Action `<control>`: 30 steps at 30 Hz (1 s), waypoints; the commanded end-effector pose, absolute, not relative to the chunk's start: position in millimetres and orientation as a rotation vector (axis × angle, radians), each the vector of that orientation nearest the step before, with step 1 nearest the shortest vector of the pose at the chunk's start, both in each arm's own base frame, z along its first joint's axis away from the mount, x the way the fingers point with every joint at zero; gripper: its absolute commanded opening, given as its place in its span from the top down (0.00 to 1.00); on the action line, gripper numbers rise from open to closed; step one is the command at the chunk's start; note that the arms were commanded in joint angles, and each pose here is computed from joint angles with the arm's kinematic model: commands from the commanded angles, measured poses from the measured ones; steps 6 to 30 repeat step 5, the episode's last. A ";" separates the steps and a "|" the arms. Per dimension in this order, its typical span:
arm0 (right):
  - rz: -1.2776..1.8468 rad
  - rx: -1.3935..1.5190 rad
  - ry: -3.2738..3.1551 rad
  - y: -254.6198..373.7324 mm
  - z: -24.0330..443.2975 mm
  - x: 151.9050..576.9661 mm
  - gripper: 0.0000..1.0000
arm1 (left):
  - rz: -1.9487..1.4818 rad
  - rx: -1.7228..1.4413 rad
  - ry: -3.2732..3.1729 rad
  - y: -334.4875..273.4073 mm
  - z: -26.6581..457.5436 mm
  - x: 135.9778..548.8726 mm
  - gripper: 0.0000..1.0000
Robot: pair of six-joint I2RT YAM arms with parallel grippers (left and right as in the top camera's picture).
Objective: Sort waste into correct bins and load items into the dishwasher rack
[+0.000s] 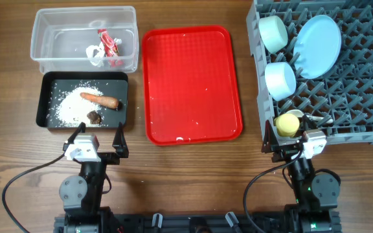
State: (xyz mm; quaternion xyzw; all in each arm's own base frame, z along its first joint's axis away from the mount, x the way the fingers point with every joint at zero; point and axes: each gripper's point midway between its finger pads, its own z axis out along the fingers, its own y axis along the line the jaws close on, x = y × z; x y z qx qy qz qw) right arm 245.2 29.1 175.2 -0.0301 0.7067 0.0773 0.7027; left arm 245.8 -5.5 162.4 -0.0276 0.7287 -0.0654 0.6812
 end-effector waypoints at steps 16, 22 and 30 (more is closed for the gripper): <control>0.200 -0.074 1.563 33.3 177.2 244.2 0.00 | -0.147 -0.076 1.634 -4.4 159.6 245.9 0.00; 0.200 -0.074 1.563 33.3 177.2 244.2 0.00 | -0.147 -0.076 1.634 -4.4 159.6 245.9 0.00; 0.200 -0.074 1.563 33.3 177.2 244.2 0.00 | -0.147 -0.076 1.634 -4.4 159.6 245.9 0.00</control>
